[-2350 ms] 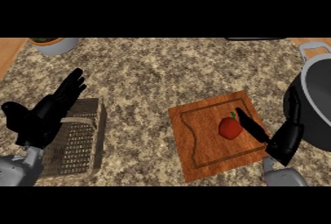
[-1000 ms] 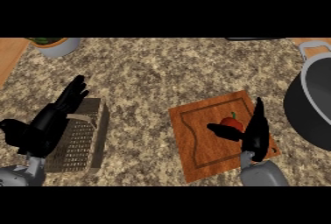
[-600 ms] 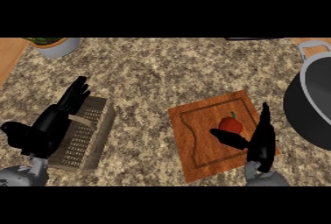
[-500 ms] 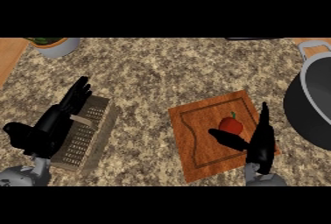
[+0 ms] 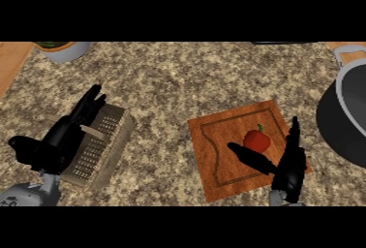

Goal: Pick the bell pepper from the cutting board and place it in the pot

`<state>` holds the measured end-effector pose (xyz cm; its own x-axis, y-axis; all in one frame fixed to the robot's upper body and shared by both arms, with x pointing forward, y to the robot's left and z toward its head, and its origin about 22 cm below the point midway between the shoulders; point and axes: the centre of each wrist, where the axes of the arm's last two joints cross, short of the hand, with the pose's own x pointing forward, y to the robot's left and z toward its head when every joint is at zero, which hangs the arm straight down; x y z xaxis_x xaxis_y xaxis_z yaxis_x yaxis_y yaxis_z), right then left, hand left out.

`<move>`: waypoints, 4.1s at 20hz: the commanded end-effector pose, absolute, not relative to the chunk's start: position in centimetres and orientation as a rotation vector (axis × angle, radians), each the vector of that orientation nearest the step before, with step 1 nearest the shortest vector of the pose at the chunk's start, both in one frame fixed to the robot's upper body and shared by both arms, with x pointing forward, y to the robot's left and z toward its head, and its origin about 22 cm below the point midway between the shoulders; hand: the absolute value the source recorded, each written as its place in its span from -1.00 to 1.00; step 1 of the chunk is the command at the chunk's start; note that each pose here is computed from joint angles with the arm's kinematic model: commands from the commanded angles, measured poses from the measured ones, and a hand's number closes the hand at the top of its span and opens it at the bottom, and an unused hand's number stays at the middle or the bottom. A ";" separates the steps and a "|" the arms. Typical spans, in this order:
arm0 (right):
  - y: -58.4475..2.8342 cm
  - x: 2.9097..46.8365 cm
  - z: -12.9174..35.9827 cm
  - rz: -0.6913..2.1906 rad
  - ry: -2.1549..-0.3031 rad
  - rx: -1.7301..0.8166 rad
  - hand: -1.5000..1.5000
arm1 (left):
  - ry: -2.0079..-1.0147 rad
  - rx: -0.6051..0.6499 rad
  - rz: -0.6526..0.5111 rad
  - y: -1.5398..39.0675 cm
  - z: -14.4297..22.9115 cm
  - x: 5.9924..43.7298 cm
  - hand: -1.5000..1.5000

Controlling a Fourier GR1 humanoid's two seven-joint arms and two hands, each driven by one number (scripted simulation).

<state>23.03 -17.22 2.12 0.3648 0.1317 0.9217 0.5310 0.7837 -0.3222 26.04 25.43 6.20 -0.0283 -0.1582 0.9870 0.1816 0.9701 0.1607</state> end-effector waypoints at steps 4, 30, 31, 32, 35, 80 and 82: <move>-17.6 23.0 0.4 -0.394 -1.190 -0.605 -1.00 | -1.294 -0.057 -0.270 25.3 0.1 24.1 0.00; -35.2 12.3 -3.8 -0.326 -1.394 -0.766 1.00 | -1.278 0.022 -0.157 27.4 0.1 22.4 0.00; -37.0 11.4 -3.6 -0.282 -1.408 -0.816 1.00 | -1.282 0.023 -0.185 26.8 0.3 22.5 0.00; -38.1 10.3 -3.4 -0.304 -1.410 -0.828 1.00 | -1.273 0.007 -0.173 27.4 0.0 22.2 0.00; -40.3 7.6 -3.6 -0.326 -1.461 -0.854 1.00 | -1.280 -0.002 -0.186 26.0 -0.1 22.0 0.00; -48.8 18.7 15.8 0.446 -0.696 -1.428 1.00 | -1.315 -0.120 -0.346 22.8 -0.1 26.4 0.00; -49.0 20.0 15.3 0.459 -0.609 -1.437 1.00 | -1.315 -0.121 -0.372 22.1 -0.2 26.4 0.00</move>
